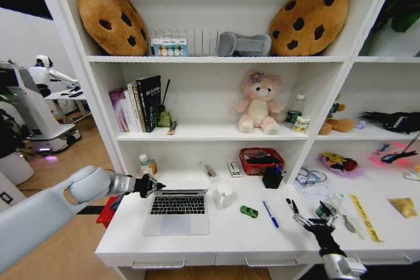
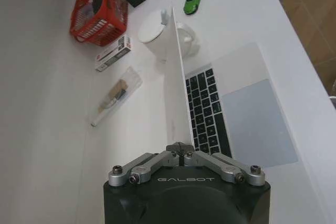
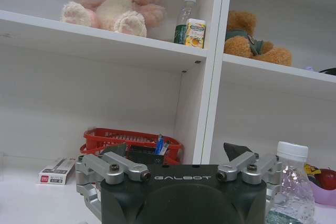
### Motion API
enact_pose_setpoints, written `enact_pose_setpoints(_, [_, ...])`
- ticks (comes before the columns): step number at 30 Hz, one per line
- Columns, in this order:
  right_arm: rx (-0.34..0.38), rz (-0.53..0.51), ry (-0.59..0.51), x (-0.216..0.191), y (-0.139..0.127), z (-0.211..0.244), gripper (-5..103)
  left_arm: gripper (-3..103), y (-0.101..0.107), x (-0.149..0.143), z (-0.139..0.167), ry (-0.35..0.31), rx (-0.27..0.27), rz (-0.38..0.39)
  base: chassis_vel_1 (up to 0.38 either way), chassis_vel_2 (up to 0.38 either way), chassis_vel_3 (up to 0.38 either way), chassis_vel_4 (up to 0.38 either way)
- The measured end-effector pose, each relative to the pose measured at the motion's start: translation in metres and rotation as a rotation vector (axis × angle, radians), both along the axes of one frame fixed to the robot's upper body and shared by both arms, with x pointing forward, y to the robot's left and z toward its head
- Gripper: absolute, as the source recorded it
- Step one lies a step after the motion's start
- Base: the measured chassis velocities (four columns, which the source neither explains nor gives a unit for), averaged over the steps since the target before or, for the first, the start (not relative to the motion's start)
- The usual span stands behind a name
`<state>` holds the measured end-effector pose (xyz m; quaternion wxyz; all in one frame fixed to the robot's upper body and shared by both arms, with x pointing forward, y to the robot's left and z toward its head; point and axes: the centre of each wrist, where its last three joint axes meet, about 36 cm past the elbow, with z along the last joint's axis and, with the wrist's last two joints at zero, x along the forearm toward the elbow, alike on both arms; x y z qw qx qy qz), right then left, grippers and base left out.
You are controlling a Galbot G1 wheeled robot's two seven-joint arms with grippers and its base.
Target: Organize the objects on the table.
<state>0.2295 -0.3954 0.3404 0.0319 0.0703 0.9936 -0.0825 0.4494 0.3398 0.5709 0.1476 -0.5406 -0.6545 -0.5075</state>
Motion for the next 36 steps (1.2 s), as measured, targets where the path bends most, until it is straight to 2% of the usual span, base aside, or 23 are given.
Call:
enact_pose_setpoints(3, [-0.004,-0.003,0.002,-0.003,-0.002,-0.002,100,0,-0.009,-0.010,-0.007,0.047,0.025,-0.051,0.000,0.000,0.000,0.000])
enact_pose_setpoints(8, [-0.004,-0.010,0.003,-0.006,-0.006,-0.003,100,0,-0.018,-0.026,-0.021,0.093,0.054,-0.095,0.000,0.000,0.000,0.000])
enact_pose_setpoints(11, [-0.001,-0.013,0.001,-0.006,-0.007,-0.003,100,0,-0.019,-0.030,-0.024,0.097,0.052,-0.093,0.000,0.000,0.000,0.000])
enact_pose_setpoints(14, [0.002,-0.015,-0.002,-0.005,-0.007,-0.003,100,0,-0.014,-0.029,-0.019,0.068,0.025,-0.062,0.000,0.000,0.000,0.000])
enact_pose_setpoints(16, [0.005,-0.017,-0.006,-0.005,-0.007,-0.002,100,0,-0.003,-0.026,-0.012,0.008,-0.051,0.037,0.000,0.000,0.000,0.000])
enact_pose_setpoints(17, [0.007,-0.017,-0.008,-0.004,-0.007,-0.002,100,0,0.008,-0.025,-0.003,-0.044,-0.117,0.130,0.000,0.000,0.000,0.000])
enact_pose_setpoints(18, [0.007,-0.017,-0.008,-0.004,-0.007,-0.002,100,0,0.008,-0.025,-0.003,-0.044,-0.117,0.130,0.000,0.000,0.000,0.000])
enact_pose_setpoints(20, [0.012,-0.014,-0.011,-0.001,-0.007,-0.003,100,0,0.036,-0.025,0.020,-0.153,-0.211,0.280,0.000,0.000,0.000,0.000])
enact_pose_setpoints(21, [0.012,-0.014,-0.011,-0.001,-0.007,-0.003,100,0,0.036,-0.025,0.020,-0.153,-0.211,0.280,0.000,0.000,0.000,0.000])
enact_pose_setpoints(23, [0.015,-0.020,-0.014,0.002,-0.006,-0.002,100,0,0.058,-0.038,0.014,-0.167,-0.252,0.372,0.000,0.000,0.000,0.000])
enact_pose_setpoints(25, [0.008,-0.059,-0.013,-0.010,-0.012,0.000,100,0,0.071,-0.054,-0.017,-0.104,-0.325,0.489,0.000,0.000,0.000,0.000])
enact_pose_setpoints(26, [0.008,-0.059,-0.013,-0.010,-0.012,0.000,100,0,0.071,-0.054,-0.017,-0.104,-0.325,0.489,0.000,0.000,0.000,0.000])
enact_pose_setpoints(27, [0.005,-0.072,-0.015,-0.013,-0.014,0.001,100,0,0.073,-0.061,-0.028,-0.086,-0.381,0.554,0.000,0.000,0.000,0.000])
enact_pose_setpoints(28, [0.005,-0.072,-0.015,-0.013,-0.014,0.001,100,0,0.073,-0.061,-0.028,-0.086,-0.381,0.554,0.000,0.000,0.000,0.000])
enact_pose_setpoints(29, [0.001,-0.083,-0.027,-0.013,-0.017,0.005,100,0,0.078,-0.072,-0.033,-0.117,-0.483,0.677,0.000,0.000,0.000,0.000])
enact_pose_setpoints(30, [0.001,-0.086,-0.031,-0.011,-0.018,0.007,100,0,0.080,-0.081,-0.037,-0.138,-0.561,0.778,0.000,0.000,0.000,0.000])
enact_pose_setpoints(31, [0.001,-0.086,-0.031,-0.011,-0.018,0.007,100,0,0.080,-0.081,-0.037,-0.138,-0.561,0.778,0.000,0.000,0.000,0.000])
enact_pose_setpoints(33, [0.004,-0.083,-0.038,-0.003,-0.016,0.015,100,11,0.080,-0.102,-0.041,-0.185,-0.752,1.004,0.000,0.000,0.000,0.000])
enact_pose_setpoints(34, [0.004,-0.083,-0.038,-0.003,-0.016,0.015,100,11,0.080,-0.102,-0.041,-0.185,-0.752,1.004,0.000,0.000,0.000,0.000])
enact_pose_setpoints(35, [0.007,-0.079,-0.037,-0.001,-0.013,0.017,100,16,0.079,-0.114,-0.040,-0.205,-0.834,1.090,0.000,0.000,0.000,0.000])
enact_pose_setpoints(36, [0.009,-0.076,-0.036,0.000,-0.011,0.018,100,22,0.080,-0.122,-0.040,-0.221,-0.877,1.138,0.000,0.000,0.000,0.000])
